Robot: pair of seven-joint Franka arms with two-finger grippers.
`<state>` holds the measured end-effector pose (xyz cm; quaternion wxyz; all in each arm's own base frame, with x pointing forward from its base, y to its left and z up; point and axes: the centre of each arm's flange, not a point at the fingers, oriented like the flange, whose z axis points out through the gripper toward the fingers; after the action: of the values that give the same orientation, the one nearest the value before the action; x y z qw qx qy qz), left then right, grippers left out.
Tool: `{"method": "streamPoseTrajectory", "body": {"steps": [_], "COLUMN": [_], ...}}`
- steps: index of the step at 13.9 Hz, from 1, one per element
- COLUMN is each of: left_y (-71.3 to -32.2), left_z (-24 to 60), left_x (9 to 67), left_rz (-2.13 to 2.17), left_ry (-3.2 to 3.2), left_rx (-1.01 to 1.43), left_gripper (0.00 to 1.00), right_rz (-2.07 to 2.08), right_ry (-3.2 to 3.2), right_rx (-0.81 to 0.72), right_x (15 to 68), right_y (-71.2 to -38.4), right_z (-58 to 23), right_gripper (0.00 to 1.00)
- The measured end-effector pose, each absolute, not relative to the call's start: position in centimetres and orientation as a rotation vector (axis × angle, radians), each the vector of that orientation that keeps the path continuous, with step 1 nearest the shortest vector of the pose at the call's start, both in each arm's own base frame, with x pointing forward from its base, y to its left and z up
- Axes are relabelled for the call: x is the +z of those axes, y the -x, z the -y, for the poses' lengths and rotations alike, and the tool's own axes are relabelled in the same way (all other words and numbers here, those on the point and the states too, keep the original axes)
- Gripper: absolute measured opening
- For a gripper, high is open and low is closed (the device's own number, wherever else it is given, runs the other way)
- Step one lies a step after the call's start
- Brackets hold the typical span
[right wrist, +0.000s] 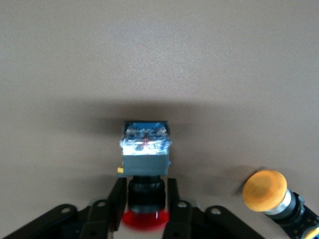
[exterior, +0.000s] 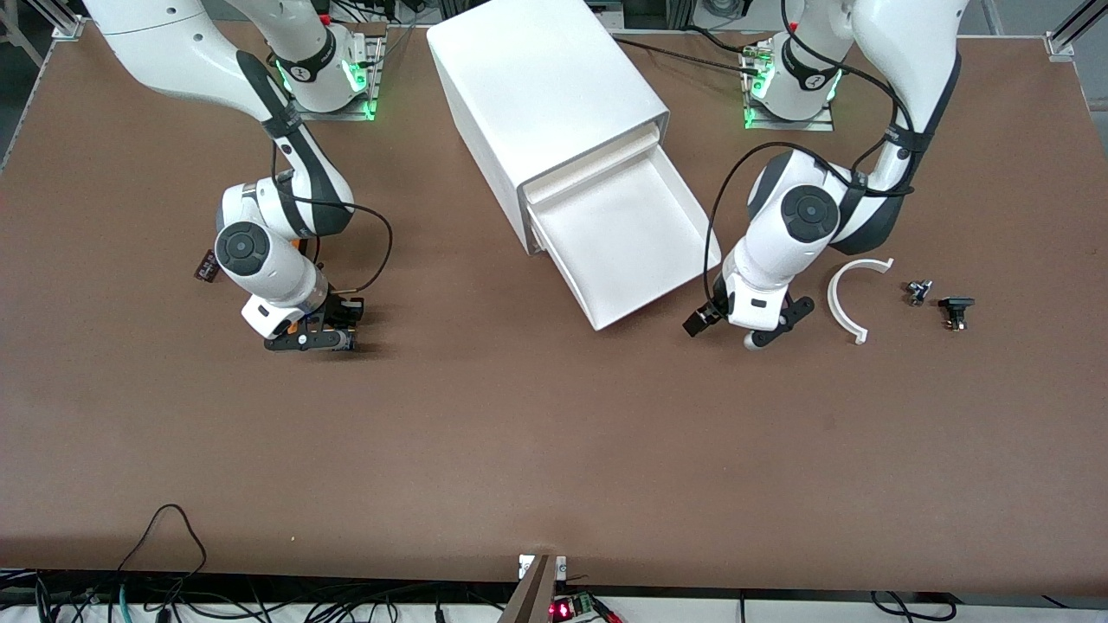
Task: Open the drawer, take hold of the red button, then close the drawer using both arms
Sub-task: 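Carry the red button away while the left gripper pushes the drawer, then set the red button on the table while the left gripper shuts the drawer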
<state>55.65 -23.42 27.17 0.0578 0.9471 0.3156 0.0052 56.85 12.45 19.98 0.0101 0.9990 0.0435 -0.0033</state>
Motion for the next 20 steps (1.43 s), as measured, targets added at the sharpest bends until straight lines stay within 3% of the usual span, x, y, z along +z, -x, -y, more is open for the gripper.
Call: {"method": "streamPoseTrajectory", "body": {"steps": [3,4,6,12,17,20], "left_y": [-53.2,-52.2,-49.8,-40.8,-37.8,-38.0], "left_z": [25.5,26.6,29.0,36.1,38.8,38.6], "left_x": [26.6,26.8,27.9,29.6,29.7,30.1], "left_rz": [-0.897,-0.862,-0.777,-0.488,-0.377,-0.383], "left_ry": [-2.898,-2.908,-2.929,-3.025,-3.044,-3.042], "left_rx": [-0.026,-0.035,-0.040,-0.100,-0.127,-0.117], "left_gripper": [1.00,1.00,1.00,1.00,1.00,1.00], "right_rz": [-0.113,-0.073,0.012,0.055,0.128,0.157], "right_ry": [-3.107,-3.098,-3.082,-3.075,-3.023,-2.990], "right_rx": [-0.035,-0.062,-0.103,-0.106,-0.009,0.008], "right_x": [22.7,24.5,29.4,43.8,52.1,56.2], "right_y": [-57.9,-58.8,-61.0,-64.3,-64.0,-62.5], "right_z": [-12.4,-12.5,-13.2,-15.7,-12.4,-8.1], "right_gripper": [0.71,0.85,1.00,1.00,1.00,1.00]}}
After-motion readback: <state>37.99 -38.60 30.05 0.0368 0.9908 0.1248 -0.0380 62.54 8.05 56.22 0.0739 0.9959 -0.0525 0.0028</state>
